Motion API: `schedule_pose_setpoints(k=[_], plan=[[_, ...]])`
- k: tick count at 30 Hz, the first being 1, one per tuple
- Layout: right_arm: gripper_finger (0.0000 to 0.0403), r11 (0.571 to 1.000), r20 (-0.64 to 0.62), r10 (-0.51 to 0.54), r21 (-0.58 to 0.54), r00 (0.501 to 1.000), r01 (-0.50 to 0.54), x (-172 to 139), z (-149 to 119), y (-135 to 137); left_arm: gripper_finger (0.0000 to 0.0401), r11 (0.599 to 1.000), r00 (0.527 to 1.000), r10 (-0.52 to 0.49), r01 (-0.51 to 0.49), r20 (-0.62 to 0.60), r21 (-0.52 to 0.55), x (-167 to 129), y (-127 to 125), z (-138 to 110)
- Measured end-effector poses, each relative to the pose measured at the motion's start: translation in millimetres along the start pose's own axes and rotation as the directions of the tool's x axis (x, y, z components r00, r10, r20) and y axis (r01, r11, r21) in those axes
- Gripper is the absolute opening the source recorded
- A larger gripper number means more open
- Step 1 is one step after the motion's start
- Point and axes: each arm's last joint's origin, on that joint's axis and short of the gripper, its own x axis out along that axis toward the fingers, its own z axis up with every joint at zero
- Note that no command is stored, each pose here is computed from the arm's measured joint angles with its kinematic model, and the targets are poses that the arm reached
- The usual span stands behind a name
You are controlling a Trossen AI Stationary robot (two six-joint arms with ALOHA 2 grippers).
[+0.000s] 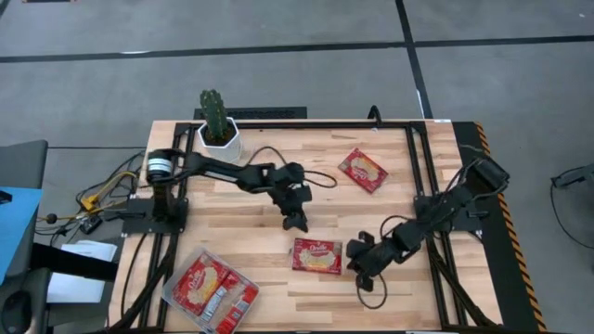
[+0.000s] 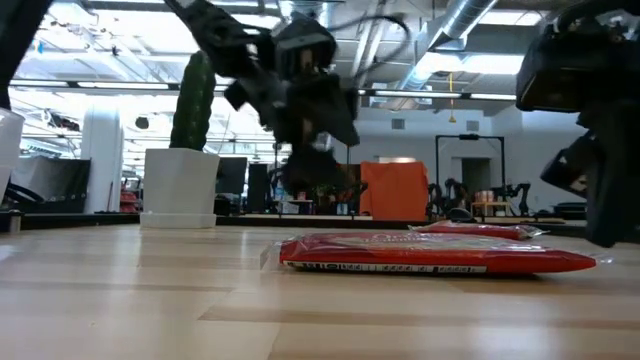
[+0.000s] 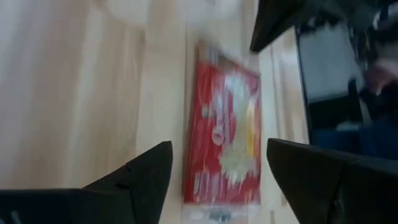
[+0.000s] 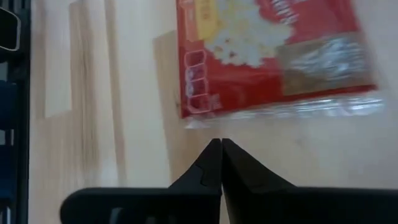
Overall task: Sort popcorn bags into baskets
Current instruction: Put the red popcorn bag into the transparent bin
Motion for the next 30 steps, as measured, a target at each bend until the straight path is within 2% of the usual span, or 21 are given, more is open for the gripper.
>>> schedule_pose_setpoints(k=[5,10,12,17,22,30], plan=[[0.0015,1.000,0.004,0.012,-0.003,1.000,-0.012,21.9,12.6,23.4,0.0272,1.000,0.990,0.005,-0.005,-0.144,-0.004,20.6,15.2,-4.7],[0.0024,1.000,-0.010,-0.012,-0.005,1.000,0.012,49.3,21.7,36.2,0.0275,1.000,0.983,0.013,-0.013,-0.185,-0.003,28.6,23.2,-10.2],[0.0028,1.000,-0.013,-0.015,0.004,1.000,0.015,55.8,24.1,39.2,0.0275,0.999,0.982,0.021,-0.016,-0.190,0.029,31.2,24.2,-11.5],[0.0025,0.999,-0.018,-0.032,0.018,0.999,0.032,61.7,27.5,35.5,0.0275,0.998,0.974,0.005,0.011,-0.227,0.068,38.5,23.6,-18.8],[0.0018,0.996,-0.048,-0.082,-0.021,0.995,0.081,60.3,33.3,24.7,0.0275,0.994,0.970,-0.004,0.029,-0.244,0.101,44.8,15.6,-23.3],[0.0031,0.992,-0.076,-0.122,-0.039,0.990,0.119,61.7,41.0,10.8,0.0275,0.989,0.958,-0.072,0.105,-0.278,0.104,52.6,4.0,-30.1]])
